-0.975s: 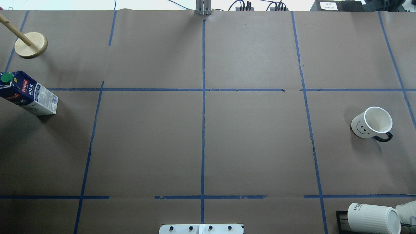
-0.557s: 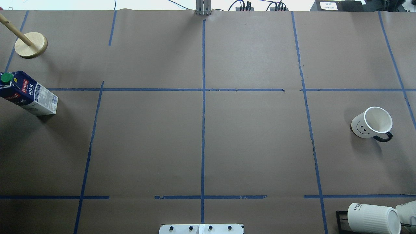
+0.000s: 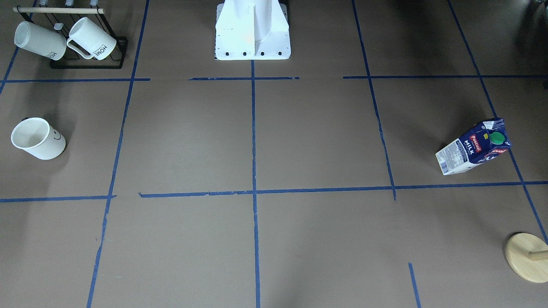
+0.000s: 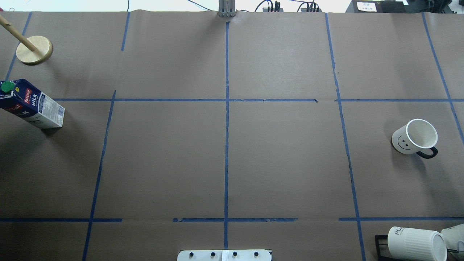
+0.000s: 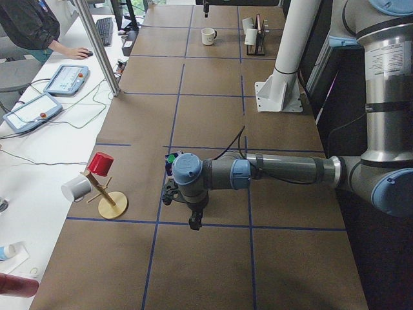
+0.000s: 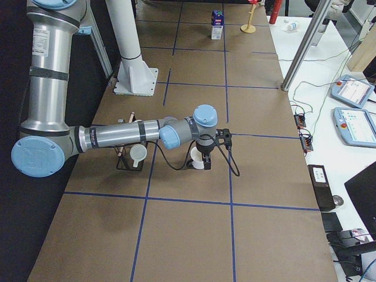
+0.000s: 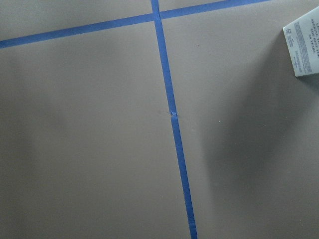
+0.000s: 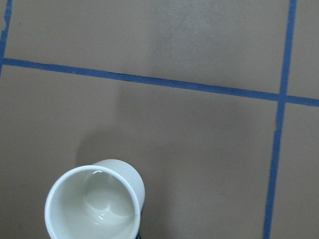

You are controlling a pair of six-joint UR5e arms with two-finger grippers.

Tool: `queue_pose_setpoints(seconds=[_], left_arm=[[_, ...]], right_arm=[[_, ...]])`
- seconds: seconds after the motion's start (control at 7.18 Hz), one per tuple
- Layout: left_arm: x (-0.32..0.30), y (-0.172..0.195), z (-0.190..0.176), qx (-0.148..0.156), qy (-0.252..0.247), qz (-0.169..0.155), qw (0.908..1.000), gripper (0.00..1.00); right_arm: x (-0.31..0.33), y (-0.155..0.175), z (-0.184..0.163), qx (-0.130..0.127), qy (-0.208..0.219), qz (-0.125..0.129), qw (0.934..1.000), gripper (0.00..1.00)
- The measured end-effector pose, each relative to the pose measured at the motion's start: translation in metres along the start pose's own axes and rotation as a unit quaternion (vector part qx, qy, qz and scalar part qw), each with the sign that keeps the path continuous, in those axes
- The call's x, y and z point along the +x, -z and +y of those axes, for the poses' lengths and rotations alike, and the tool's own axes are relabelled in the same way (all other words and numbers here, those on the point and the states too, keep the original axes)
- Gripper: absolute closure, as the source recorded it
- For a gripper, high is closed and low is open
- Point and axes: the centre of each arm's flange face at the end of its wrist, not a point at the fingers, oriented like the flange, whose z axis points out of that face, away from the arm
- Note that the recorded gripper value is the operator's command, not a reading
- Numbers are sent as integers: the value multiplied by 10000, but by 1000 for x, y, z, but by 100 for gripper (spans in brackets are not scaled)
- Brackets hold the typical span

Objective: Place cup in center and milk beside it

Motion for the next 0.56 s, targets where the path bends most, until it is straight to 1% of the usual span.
queue_pose_setpoints(seconds=[0.28,0.56], left_arm=[[-1,-1,1,-9,9,2,10000,0],[-2,-2,2,-22,22,4,10000,0]], right_arm=[[-24,-32,1,134,50,-16,9999,2],[-26,-57,6,65,99,7,9999,4]])
